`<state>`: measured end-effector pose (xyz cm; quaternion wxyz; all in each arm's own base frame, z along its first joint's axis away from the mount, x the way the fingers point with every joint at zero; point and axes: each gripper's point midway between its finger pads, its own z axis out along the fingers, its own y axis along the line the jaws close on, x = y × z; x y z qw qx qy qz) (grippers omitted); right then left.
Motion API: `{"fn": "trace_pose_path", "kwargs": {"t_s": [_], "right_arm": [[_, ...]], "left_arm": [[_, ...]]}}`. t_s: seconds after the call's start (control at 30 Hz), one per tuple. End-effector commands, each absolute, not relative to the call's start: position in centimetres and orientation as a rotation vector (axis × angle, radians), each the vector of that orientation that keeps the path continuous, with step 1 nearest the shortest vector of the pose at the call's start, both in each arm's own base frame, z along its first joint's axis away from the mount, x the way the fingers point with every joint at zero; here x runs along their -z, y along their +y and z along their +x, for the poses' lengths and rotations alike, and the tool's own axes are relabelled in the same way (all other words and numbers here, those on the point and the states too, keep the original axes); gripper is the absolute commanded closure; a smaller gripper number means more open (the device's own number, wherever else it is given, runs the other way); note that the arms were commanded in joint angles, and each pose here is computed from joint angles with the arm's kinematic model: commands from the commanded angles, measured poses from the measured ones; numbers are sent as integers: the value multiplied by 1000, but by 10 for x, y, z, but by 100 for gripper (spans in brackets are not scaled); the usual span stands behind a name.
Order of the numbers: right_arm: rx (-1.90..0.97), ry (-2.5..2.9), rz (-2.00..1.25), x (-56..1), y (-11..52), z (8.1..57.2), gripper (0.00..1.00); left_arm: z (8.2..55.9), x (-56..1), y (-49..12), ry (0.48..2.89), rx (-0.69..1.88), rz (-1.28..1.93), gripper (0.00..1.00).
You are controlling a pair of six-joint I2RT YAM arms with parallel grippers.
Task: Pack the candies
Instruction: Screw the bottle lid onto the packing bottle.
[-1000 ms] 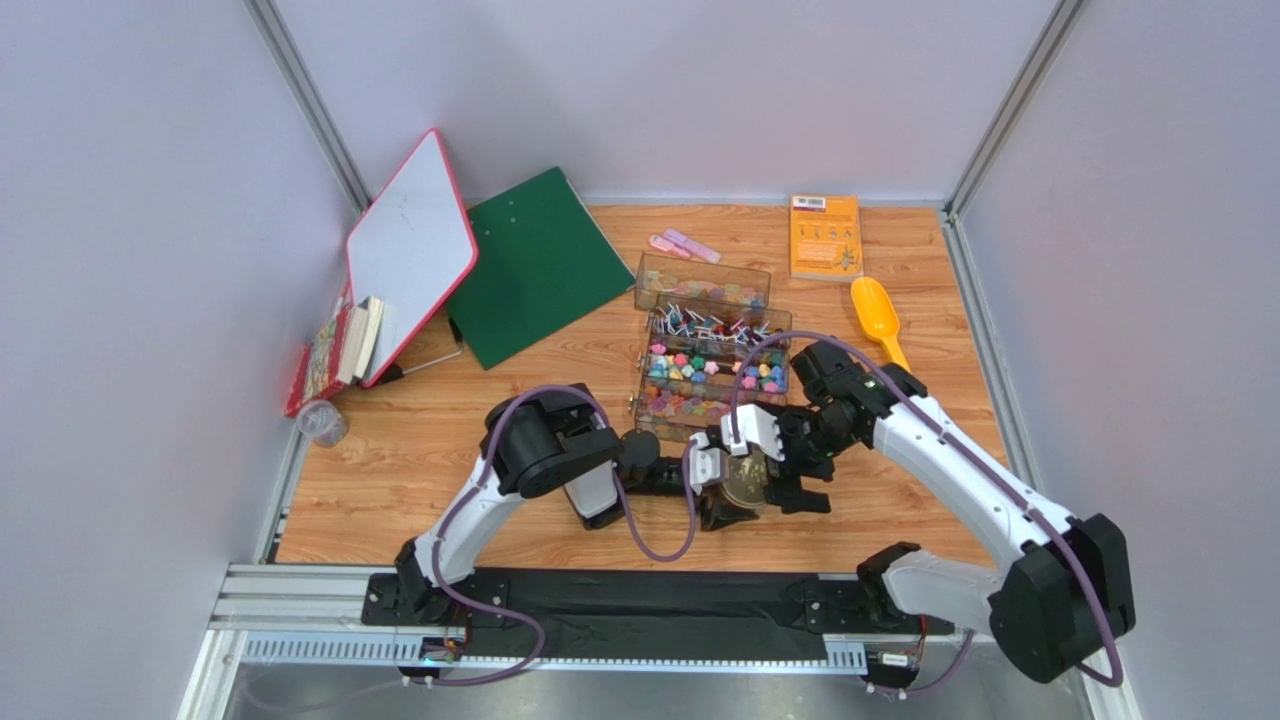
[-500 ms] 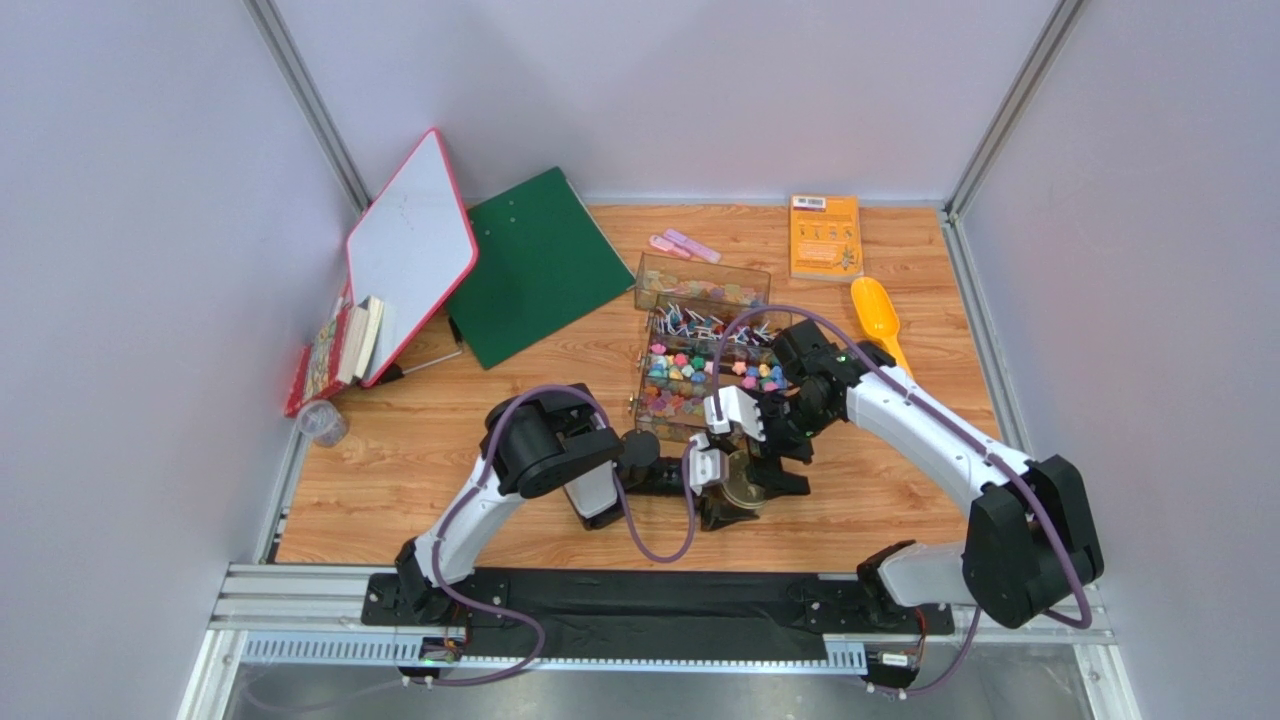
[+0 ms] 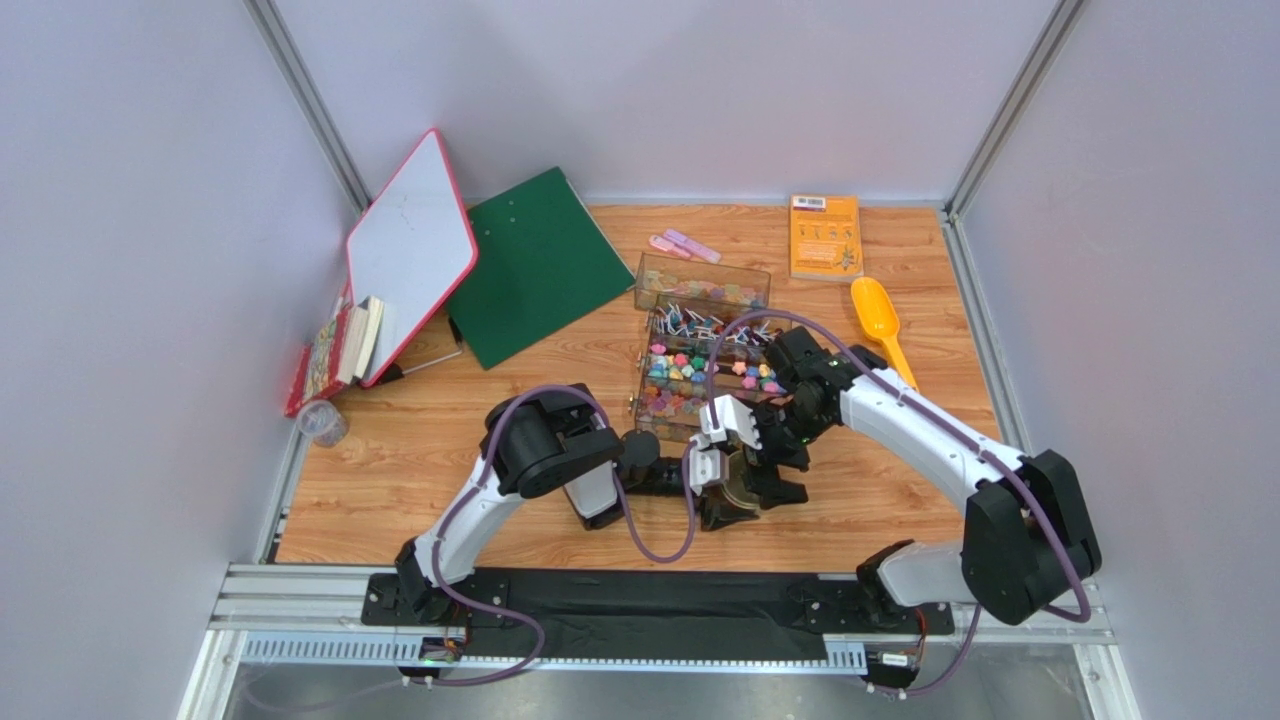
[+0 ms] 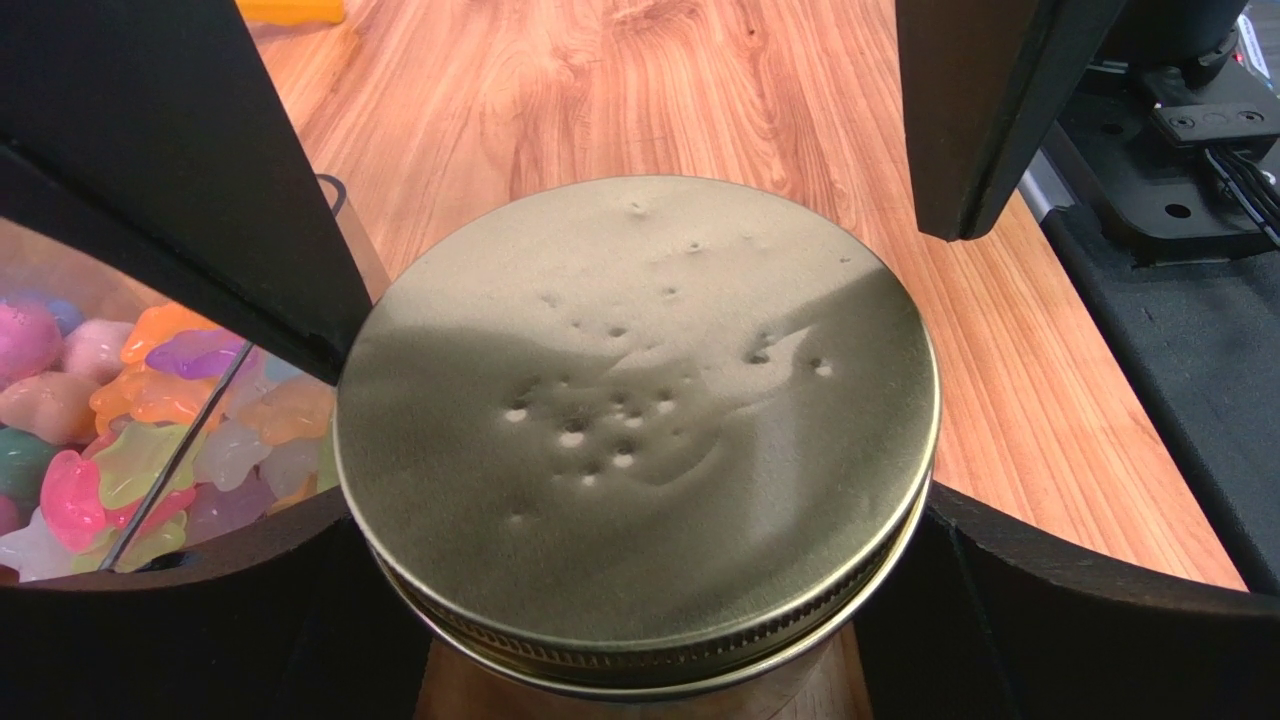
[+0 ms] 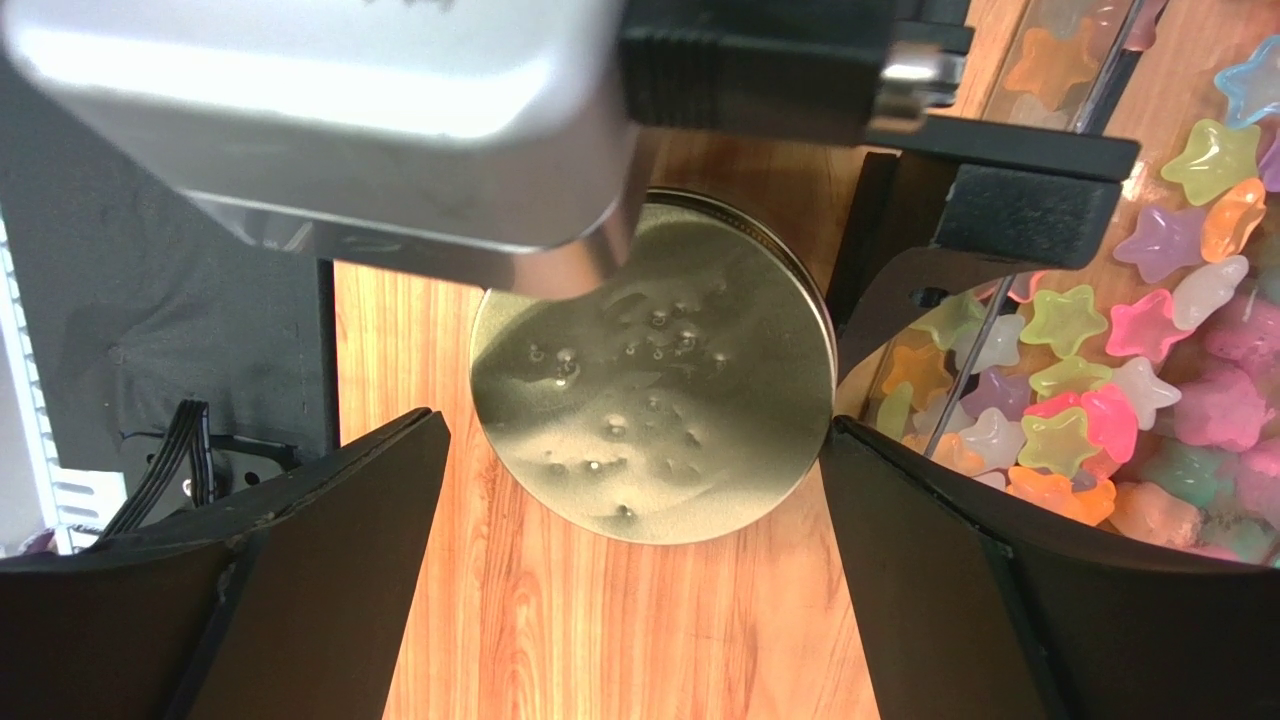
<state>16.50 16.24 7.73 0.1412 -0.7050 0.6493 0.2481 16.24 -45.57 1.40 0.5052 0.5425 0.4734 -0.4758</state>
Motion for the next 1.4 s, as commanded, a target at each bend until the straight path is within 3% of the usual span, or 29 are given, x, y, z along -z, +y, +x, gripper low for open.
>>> {"fn": "trace_pose_path", "kwargs": {"t_s": [0.0,0.77,1.03,1.37], "right_arm": [[-730,1895,-2034,-77,155,148,0],[-745,2058,-1983,-77,119,86,0],[-481,1989,-1958,-97,113,127,0],[-492,1865,-1931,-104,148,176,0]], "left_arm": [[154,75,-419,1407,1033,1463,100],[165,78,-418,1433,1017,1442,100],[158,80,-417,1423,1039,1472,100],[152,80,-418,1406,1043,1498,100]]}}
